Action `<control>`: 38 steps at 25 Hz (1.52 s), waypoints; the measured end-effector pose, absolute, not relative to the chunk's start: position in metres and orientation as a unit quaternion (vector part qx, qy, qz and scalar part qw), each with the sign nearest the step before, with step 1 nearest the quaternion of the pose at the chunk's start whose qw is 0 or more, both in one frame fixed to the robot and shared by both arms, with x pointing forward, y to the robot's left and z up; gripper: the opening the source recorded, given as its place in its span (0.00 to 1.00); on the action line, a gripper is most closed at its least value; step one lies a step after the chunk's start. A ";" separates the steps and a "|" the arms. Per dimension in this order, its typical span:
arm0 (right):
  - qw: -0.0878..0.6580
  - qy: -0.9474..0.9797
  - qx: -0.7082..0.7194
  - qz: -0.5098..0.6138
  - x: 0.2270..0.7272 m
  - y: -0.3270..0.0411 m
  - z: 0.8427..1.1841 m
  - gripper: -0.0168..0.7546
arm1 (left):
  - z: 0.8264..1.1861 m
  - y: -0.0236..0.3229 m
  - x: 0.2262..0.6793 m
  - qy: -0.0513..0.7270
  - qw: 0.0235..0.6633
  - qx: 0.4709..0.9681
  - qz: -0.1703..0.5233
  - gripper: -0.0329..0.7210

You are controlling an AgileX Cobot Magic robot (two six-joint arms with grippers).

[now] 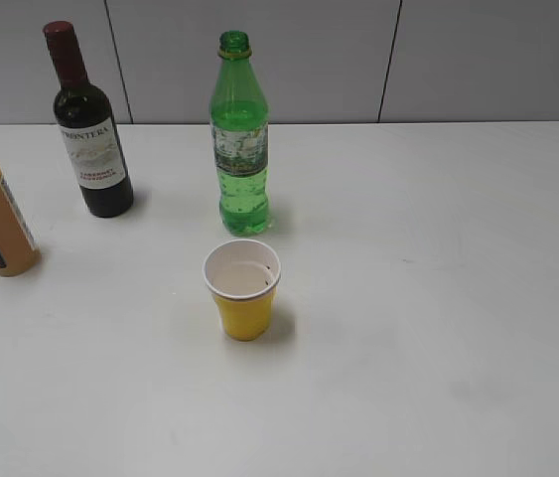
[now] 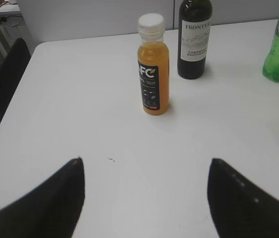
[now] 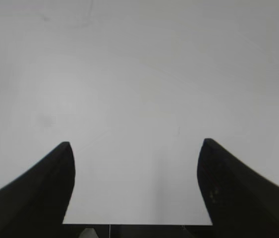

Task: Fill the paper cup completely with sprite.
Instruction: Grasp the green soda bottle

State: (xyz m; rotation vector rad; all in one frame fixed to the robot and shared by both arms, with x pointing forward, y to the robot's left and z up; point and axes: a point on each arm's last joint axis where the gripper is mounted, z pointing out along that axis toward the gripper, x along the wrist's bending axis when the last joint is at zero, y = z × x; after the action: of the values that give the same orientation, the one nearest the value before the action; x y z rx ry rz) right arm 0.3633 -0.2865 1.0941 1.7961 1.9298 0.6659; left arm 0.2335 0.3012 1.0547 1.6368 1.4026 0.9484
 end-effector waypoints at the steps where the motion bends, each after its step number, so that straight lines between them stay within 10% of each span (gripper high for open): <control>1: 0.214 0.692 0.644 0.244 0.357 -0.287 1.089 0.79 | 1.055 0.301 0.234 0.550 0.383 0.642 0.372 0.83; 12: 0.220 0.690 0.642 0.251 0.307 -0.292 1.023 0.79 | 1.055 0.301 0.234 0.550 0.383 0.642 0.372 0.83; 38: 0.353 0.620 0.575 0.402 0.247 -0.297 1.037 0.79 | 1.055 0.301 0.234 0.550 0.383 0.642 0.372 0.83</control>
State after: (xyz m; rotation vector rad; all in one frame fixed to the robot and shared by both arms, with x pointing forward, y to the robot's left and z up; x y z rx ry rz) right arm 0.2471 -0.2970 1.0371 1.4875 1.6030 1.0388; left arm 0.2335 0.3012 1.0547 1.6371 1.4024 0.9486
